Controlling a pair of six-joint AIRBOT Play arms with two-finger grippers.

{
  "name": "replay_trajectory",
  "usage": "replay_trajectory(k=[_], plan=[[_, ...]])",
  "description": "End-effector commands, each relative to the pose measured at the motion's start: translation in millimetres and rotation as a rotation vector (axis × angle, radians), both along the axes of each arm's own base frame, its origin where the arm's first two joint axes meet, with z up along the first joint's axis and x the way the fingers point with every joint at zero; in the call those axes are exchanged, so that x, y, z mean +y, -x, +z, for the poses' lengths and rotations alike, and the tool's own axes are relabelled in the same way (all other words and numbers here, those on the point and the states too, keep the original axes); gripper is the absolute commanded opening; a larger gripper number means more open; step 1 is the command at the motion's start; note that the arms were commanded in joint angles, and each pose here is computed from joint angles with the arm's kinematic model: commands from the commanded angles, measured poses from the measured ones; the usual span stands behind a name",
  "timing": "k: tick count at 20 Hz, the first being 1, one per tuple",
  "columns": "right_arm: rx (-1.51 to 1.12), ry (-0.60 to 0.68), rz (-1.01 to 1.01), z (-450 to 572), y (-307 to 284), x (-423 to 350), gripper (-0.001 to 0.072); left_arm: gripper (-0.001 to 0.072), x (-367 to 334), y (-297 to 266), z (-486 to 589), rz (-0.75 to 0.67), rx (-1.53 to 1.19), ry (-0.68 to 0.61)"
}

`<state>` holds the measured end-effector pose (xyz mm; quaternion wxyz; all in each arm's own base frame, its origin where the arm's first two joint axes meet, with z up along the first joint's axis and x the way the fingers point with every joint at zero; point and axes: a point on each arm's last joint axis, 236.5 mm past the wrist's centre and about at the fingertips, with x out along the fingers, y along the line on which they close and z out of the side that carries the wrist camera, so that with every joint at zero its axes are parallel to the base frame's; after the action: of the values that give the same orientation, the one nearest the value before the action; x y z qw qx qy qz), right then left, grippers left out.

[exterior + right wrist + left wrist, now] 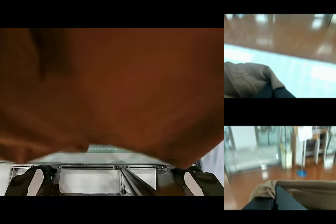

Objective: Fold the shirts.

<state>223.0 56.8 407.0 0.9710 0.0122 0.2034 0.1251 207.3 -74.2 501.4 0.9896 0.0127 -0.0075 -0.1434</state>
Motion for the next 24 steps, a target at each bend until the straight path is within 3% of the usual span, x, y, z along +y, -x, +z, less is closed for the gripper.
replay_trajectory(k=[1,6,12,18,19,20,21,22,24], plan=[[0.182,-0.085,0.013,-77.8,-42.5,3.2,0.0019,0.0019,19.0,-51.3,-94.4,0.006,0.283,0.061],[0.400,-0.320,0.041,-229.1,-146.0,20.1,0.0019,0.0020,56.4,-169.8,-285.1,0.062,0.646,0.317],[0.543,-0.576,0.071,-330.1,-282.1,34.7,0.0019,0.0020,77.4,-295.3,-387.2,0.102,0.808,0.436],[0.582,-0.746,0.028,-371.4,-362.3,33.8,0.0021,0.0020,47.0,-342.5,-461.9,0.051,0.999,0.513],[0.583,-0.747,0.021,-376.6,-366.6,32.2,0.0089,0.0026,40.6,-341.4,-473.4,0.041,1.029,0.510],[0.574,-0.754,0.004,-379.6,-371.2,29.3,0.0290,0.0142,34.7,-338.7,-483.2,0.029,1.059,0.508],[0.562,-0.749,-0.005,-380.2,-373.8,26.2,0.0418,0.0402,31.9,-335.2,-488.0,0.020,1.082,0.505],[0.557,-0.754,-0.010,-376.1,-373.3,18.4,0.0420,0.0509,37.8,-332.3,-487.5,0.022,1.093,0.504],[0.556,-0.767,-0.003,-357.1,-364.3,-9.8,0.0419,0.0509,69.7,-319.0,-475.5,0.030,1.134,0.472]])
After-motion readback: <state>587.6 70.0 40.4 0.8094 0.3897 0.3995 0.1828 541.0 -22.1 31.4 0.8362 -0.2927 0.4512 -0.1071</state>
